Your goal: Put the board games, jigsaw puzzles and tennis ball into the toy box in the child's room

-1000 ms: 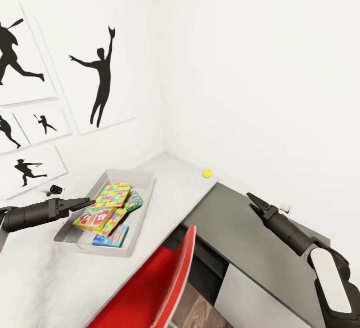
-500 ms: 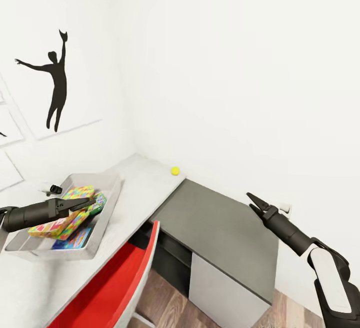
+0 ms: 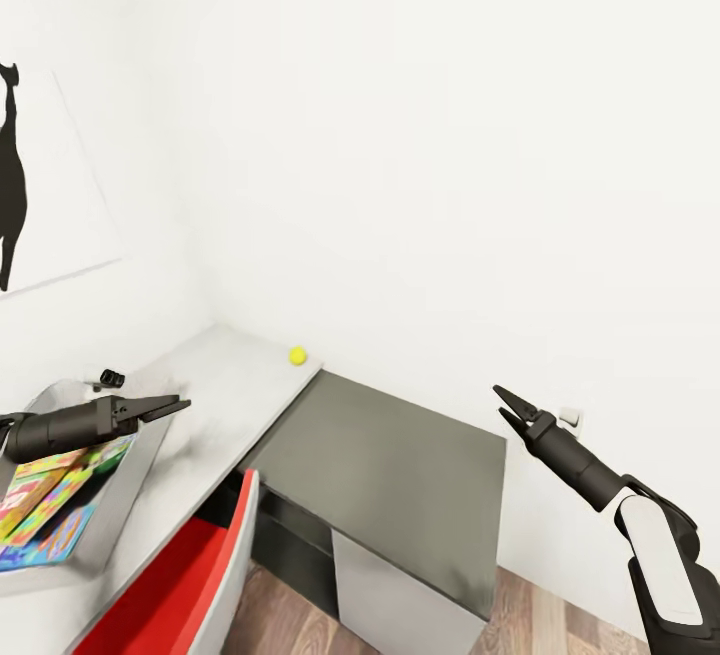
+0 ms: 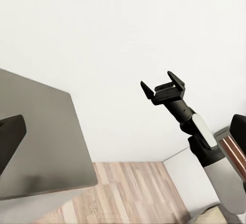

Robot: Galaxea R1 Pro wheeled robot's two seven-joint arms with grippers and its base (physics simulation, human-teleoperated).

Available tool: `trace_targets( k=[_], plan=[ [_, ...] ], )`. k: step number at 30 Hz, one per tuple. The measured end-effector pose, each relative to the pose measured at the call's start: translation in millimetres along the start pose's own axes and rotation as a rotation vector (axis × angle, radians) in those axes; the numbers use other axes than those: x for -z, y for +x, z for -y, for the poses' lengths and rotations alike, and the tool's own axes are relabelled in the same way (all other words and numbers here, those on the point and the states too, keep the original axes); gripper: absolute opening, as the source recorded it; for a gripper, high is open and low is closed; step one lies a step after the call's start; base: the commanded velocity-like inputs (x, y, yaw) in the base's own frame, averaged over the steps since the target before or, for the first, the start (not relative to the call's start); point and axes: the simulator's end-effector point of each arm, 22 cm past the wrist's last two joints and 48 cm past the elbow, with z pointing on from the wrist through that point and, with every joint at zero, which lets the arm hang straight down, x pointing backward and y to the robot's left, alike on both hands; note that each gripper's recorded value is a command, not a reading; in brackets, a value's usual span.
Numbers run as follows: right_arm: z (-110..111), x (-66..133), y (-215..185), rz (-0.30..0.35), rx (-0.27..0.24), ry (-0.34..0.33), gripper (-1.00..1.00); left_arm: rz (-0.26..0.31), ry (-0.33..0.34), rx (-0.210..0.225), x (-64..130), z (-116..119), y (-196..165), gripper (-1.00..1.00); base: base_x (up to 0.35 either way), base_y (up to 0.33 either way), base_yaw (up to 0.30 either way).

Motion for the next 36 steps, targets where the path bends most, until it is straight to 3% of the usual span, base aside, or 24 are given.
trace_targets(
  k=[8,21,36],
  plan=[
    [-1.8,2.1,-4.1,0.01,0.002,-0.002,1.0,0.003,0.002,-0.006,0.7,3.5,-1.6,1.0,0.211,0.112,-0.243],
    [-6.4,4.9,-10.4,0.024,0.007,-0.007,1.0,0.007,0.006,-0.018,1.9,9.4,-4.3,1.0,0.023,0.001,-0.237],
    [-7.3,5.3,-11.4,0.026,0.009,-0.007,1.0,0.008,0.007,-0.021,2.3,10.8,-4.9,1.0,-0.011,-0.062,-0.033]
  ],
)
